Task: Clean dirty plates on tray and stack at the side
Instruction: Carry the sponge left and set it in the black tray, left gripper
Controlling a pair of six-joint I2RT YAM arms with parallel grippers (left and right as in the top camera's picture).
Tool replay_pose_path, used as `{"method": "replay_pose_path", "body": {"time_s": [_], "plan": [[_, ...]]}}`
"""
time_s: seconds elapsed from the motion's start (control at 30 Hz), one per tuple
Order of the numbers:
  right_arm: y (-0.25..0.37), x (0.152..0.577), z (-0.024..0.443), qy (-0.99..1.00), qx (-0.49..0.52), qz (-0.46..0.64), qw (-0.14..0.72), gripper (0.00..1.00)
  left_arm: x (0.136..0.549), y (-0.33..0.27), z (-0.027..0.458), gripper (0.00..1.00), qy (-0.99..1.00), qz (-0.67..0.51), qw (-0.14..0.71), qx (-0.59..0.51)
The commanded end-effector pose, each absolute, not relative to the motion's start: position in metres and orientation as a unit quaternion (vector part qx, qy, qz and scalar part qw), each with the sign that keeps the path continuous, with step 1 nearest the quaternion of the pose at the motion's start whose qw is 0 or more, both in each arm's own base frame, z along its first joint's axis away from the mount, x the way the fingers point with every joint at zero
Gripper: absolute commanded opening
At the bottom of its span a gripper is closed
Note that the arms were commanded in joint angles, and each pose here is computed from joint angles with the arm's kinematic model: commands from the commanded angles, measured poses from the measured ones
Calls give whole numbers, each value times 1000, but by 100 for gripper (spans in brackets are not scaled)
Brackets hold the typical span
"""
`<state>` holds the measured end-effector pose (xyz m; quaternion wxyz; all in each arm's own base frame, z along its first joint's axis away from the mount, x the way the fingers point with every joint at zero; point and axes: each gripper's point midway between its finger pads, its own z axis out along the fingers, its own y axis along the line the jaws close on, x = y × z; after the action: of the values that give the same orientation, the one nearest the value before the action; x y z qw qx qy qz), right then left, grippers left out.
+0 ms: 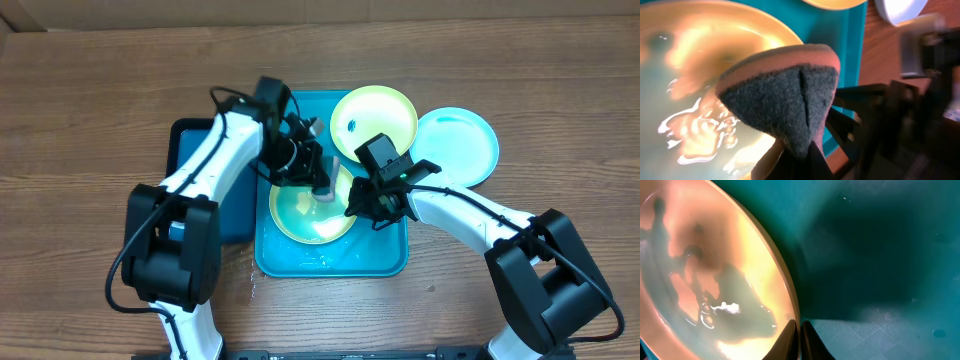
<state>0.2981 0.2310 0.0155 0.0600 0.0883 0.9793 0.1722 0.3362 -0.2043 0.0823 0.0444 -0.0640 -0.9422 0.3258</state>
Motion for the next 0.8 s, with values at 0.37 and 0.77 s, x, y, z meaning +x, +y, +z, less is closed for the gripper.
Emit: {"method": "replay_pose_path", "body": {"time_s": [0.37,0.77], "plan": [[231,297,13,980,87,172,58,7,341,-75,115,4,-997,81,-10,-14],[231,297,13,980,87,172,58,7,337,6,115,4,-990,-76,-15,118]]}}
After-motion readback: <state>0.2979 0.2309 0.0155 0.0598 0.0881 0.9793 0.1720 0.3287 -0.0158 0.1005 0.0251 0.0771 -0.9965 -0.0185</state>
